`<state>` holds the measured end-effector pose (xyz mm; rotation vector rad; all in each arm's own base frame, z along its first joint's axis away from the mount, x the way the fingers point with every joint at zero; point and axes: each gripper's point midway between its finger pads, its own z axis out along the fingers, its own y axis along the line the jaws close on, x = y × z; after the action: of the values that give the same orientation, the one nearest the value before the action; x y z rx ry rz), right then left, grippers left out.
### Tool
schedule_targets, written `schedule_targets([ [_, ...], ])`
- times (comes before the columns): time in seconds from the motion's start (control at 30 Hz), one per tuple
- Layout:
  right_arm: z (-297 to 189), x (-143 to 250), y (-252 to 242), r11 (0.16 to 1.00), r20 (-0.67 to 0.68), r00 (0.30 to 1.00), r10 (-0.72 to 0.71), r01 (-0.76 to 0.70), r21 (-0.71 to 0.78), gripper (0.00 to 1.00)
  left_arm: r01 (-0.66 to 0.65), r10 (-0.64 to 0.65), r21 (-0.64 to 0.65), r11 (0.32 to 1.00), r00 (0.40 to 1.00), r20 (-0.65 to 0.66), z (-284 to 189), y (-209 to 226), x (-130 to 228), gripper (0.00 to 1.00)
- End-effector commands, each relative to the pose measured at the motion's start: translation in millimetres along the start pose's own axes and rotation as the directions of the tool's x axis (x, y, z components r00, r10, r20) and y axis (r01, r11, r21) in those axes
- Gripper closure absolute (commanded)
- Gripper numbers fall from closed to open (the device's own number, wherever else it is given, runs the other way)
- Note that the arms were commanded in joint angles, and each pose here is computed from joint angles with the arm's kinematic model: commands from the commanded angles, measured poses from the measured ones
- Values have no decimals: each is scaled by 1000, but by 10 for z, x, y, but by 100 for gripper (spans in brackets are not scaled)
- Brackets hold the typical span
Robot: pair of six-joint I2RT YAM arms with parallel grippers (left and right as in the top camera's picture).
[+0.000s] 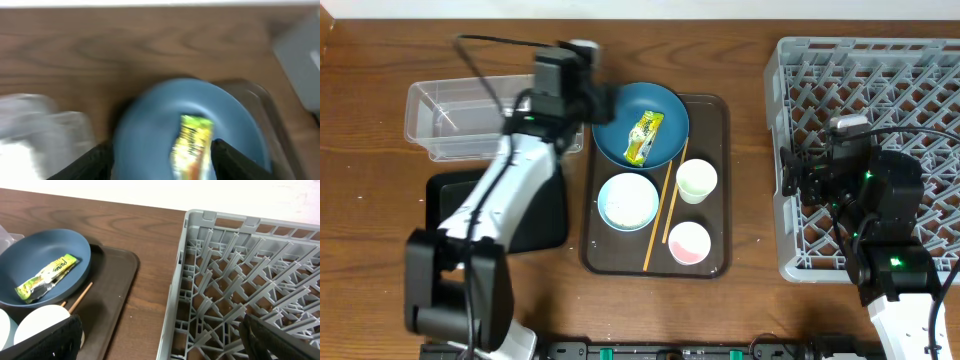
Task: Sort waste into correct bins and load items into the dishwasher rack
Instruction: 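Grasp the yellow-green snack wrapper in the blue bowl with left gripper, then move the wrapper left and release it into the clear bin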
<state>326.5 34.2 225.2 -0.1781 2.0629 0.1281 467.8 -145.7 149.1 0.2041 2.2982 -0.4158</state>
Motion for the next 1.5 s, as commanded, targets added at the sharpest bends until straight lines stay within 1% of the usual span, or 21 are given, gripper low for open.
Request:
schedule_targets([
  [0.0, -35, -114, 39, 1000, 25, 1000, 6, -6, -14, 1, -11, 15, 46, 999, 996, -87, 254, -151, 304, 34],
  [0.23, -35, -114, 39, 1000, 25, 1000, 6, -6, -14, 1, -21, 35, 61, 998, 974, -225, 654, -244, 842, 32],
  [0.3, -35, -113, 40, 1000, 25, 1000, 6, -6, -14, 1, -23, 32, 40, 999, 966, -256, 750, -191, 978, 31],
  [0.43, -35, -114, 40, 1000, 25, 1000, 6, -6, -14, 1, -23, 26, 12, 1000, 953, -302, 873, -111, 1179, 31],
  [0.53, -35, -114, 39, 1000, 25, 1000, 6, -6, -14, 1, -23, 26, 12, 1000, 949, -314, 902, -109, 1234, 32],
  [0.6, -35, -113, 40, 1000, 25, 1000, 6, -6, -14, 1, -25, 29, 14, 1000, 949, -315, 904, -126, 1240, 38],
  [0.73, -35, -113, 40, 1000, 25, 1000, 6, -6, -14, 1, -32, 37, 21, 999, 947, -320, 905, -173, 1260, 63],
  [0.77, -35, -113, 39, 1000, 25, 1000, 6, -6, -14, 1, -33, 38, 22, 999, 947, -318, 904, -179, 1252, 72],
  [0.8, -35, -113, 39, 1000, 25, 1000, 6, -6, -14, 1, -33, 39, 23, 999, 948, -315, 905, -180, 1246, 75],
  [0.87, -35, -114, 39, 1000, 25, 1000, 6, -6, -14, 1, -33, 39, 23, 999, 952, -304, 894, -179, 1202, 87],
  [0.93, -35, -113, 39, 1000, 25, 1000, 6, -6, -14, 1, -33, 39, 24, 999, 958, -283, 849, -186, 1109, 94],
  [1.03, -35, -114, 39, 1000, 25, 1000, 6, -5, -13, 1, -46, 45, 1, 999, 973, -225, 717, -182, 875, 94],
  [1.17, -34, -113, 39, 1000, 25, 1000, 6, -5, -13, 1, -57, 46, -91, 994, 992, -115, 359, -54, 428, 94],
  [1.33, -35, -114, 39, 1000, 25, 1000, 6, -5, -13, 1, -3, 11, -258, 966, 1000, 28, -229, 401, -80, 94],
  [1.47, -35, -114, 39, 1000, 25, 1000, 6, -5, -13, 1, 71, -44, -335, 940, 995, 88, -504, 850, -231, 94],
])
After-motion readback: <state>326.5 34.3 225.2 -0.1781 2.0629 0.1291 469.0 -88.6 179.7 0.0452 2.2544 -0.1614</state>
